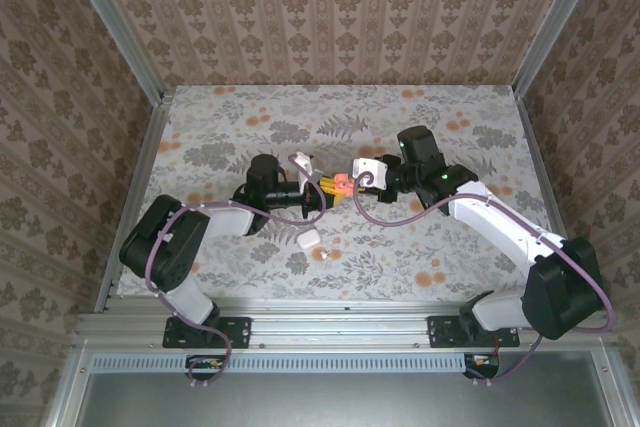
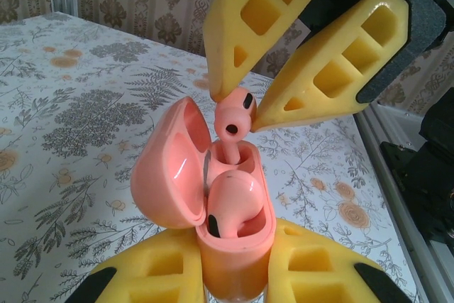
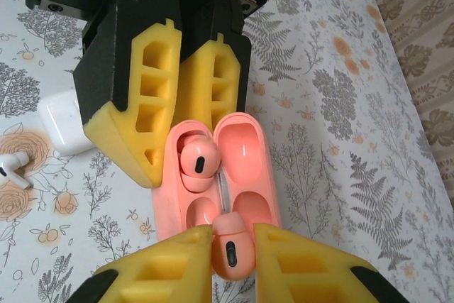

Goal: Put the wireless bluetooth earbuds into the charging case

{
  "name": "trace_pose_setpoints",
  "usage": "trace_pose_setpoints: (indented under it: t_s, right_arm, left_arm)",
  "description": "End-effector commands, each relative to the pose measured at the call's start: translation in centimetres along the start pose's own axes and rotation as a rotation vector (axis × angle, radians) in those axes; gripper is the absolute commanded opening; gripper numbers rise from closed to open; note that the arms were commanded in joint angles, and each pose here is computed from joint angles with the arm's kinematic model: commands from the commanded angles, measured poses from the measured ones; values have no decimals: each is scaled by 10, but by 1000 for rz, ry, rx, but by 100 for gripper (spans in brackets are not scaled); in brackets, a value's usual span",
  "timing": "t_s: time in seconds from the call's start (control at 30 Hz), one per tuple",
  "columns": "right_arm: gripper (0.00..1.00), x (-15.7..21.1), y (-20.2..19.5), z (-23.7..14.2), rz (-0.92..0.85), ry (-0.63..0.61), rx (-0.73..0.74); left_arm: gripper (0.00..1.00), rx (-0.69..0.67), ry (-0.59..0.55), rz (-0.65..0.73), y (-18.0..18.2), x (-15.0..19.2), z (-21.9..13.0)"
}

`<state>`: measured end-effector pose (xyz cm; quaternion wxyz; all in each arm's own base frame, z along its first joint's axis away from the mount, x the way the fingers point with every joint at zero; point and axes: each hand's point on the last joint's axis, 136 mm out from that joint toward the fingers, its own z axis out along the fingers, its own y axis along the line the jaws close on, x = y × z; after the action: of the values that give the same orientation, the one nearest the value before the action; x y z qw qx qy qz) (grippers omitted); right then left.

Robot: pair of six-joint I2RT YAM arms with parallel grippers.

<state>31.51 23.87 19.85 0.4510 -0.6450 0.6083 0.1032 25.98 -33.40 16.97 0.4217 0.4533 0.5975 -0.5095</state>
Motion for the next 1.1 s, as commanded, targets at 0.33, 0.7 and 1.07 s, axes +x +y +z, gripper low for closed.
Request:
trace_pose_setpoints:
  t_s: [0.33, 0.7, 1.07]
  right_arm:
    - [25, -2, 17, 1, -53, 1, -104]
    - [39, -16, 9, -18, 33, -85, -18]
    - [56, -6, 16, -39, 263, -208, 120]
  left_arm:
    - [10, 8, -41, 92, -7, -22, -3]
    - [10, -4, -33, 113, -5, -18, -4]
    - [10, -16, -18, 226, -12, -10, -3]
